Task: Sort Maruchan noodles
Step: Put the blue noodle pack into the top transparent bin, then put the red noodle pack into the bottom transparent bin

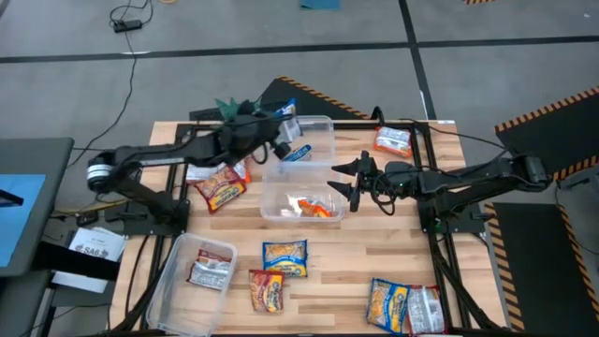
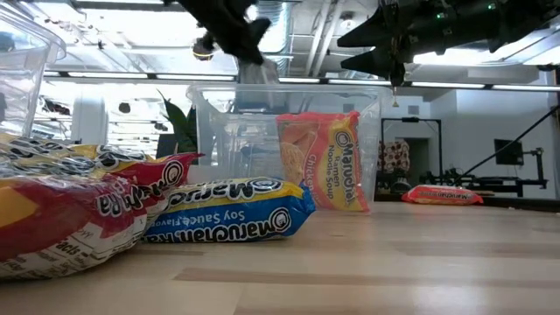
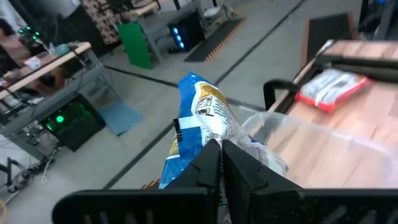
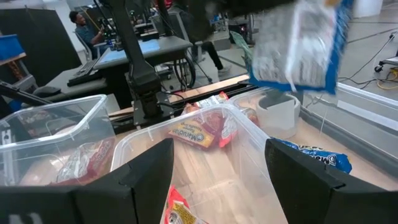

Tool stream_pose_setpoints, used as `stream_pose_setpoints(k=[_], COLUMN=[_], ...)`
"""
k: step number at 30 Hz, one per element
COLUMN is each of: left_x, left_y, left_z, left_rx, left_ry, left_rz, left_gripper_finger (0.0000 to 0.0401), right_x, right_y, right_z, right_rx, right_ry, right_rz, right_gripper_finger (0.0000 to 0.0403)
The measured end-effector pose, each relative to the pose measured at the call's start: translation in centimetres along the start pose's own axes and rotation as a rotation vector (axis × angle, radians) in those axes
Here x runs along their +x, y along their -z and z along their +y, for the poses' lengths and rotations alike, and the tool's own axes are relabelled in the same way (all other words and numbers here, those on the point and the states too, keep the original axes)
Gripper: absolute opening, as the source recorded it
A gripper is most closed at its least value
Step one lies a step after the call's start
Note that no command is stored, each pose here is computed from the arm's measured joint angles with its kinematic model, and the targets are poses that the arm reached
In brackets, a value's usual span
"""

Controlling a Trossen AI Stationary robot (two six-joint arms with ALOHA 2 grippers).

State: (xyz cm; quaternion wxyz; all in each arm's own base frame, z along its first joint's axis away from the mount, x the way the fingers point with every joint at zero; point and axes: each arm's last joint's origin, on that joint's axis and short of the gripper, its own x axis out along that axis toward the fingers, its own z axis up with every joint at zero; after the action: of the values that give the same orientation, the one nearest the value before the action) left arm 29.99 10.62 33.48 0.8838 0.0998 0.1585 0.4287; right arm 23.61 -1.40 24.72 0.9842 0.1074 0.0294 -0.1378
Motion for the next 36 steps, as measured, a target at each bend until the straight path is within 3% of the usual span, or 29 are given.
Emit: stream_pose_setpoints(k=[5,9,16,21,27,36], left_x=[2.4,3.1,2.2,0.0,-3.2,-9.6], left_y=[0.6,0.2,-2.6,-3.3,-0.3,7.9], left_z=[-0.5,-0.6,0.2,0.4,0.2,1.0], left_rx=[0.018,0.026,0.037,0.032,-0.014,-0.189], left_ry=[-0.023,-0.031,-0.04,0.055,0.171,0.411], left_rz=[0.053,0.067,0.085,0.194,0.248,0.038], left_gripper_finger=[0.0009,0.0046,0.0142,0.0175,0.0178,0.0178], right_x=[0.0,0.0,0.0,0.0,0.0,0.0], right_y=[0.0,0.0,0.0,0.1,0.2,0.3], right_z=[0.0,-0.1,-0.1,-0.1,-0.1,-0.2], right_rx=[-0.001,-0.014,-0.018,-0.021,-0.023,-0.025], right_ry=[0.001,0.005,0.006,0.008,0.007,0.012], right_rz=[0.002,0.001,0.003,0.014,0.021,0.034], right_gripper_finger=[0.0276,0.0276,0.0276,0.0276,0.0276,0.0276])
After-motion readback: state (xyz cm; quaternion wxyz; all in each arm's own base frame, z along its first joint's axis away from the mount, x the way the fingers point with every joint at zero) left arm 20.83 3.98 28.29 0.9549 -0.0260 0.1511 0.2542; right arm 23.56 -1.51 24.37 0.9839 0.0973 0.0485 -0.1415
